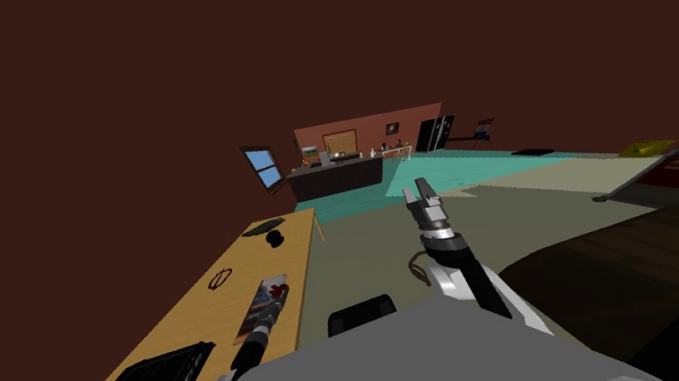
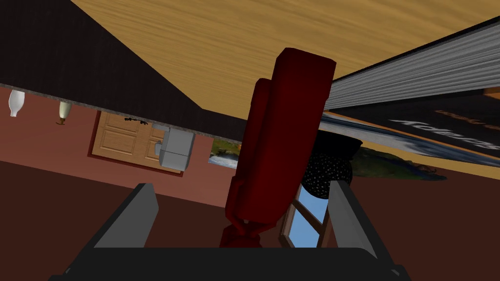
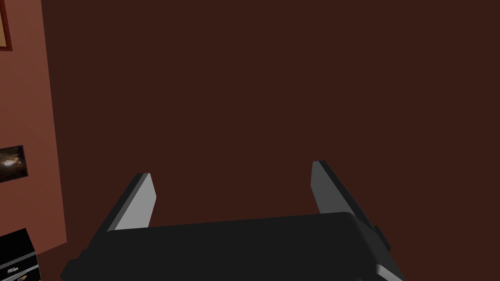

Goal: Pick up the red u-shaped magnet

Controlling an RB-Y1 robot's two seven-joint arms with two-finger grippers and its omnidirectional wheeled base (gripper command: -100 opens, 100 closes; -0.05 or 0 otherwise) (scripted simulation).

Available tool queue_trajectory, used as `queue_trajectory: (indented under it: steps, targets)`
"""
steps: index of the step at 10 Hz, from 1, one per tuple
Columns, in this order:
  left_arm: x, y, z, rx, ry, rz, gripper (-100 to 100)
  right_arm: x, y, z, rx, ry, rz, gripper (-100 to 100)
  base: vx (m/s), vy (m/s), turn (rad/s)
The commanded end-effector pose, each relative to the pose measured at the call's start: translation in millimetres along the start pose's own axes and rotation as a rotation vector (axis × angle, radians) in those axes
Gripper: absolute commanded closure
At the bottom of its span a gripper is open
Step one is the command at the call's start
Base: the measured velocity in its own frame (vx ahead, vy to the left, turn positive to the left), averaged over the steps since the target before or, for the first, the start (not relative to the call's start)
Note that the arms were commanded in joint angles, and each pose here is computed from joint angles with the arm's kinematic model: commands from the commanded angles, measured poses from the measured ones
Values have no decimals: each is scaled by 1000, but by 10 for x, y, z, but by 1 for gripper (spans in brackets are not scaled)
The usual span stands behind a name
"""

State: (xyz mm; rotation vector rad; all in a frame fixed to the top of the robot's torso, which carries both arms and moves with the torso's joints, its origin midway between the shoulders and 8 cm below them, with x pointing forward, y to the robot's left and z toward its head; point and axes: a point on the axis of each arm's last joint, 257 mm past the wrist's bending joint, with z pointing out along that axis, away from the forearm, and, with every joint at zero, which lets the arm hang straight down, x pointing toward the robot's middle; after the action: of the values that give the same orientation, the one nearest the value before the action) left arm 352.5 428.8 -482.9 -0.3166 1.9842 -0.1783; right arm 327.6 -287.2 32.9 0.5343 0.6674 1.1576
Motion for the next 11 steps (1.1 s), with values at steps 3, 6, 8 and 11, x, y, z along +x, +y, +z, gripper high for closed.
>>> queue_trajectory:
  steps: [3,6,8,11]
  targets:
    - [-82,39,166,-6,-9,-9,-100,0,0,0,0,0,0,0,-41,-6,-48]
    - [-220,56,328,-12,-26,-10,-100,0,0,0,0,0,0,0,-51,-7,-56]
    - [-318,134,447,-34,-30,-4,-100,0,0,0,0,0,0,0,-91,-6,-90]
    - [-336,248,469,-65,-27,-13,-100,0,0,0,0,0,0,0,-31,-2,-27]
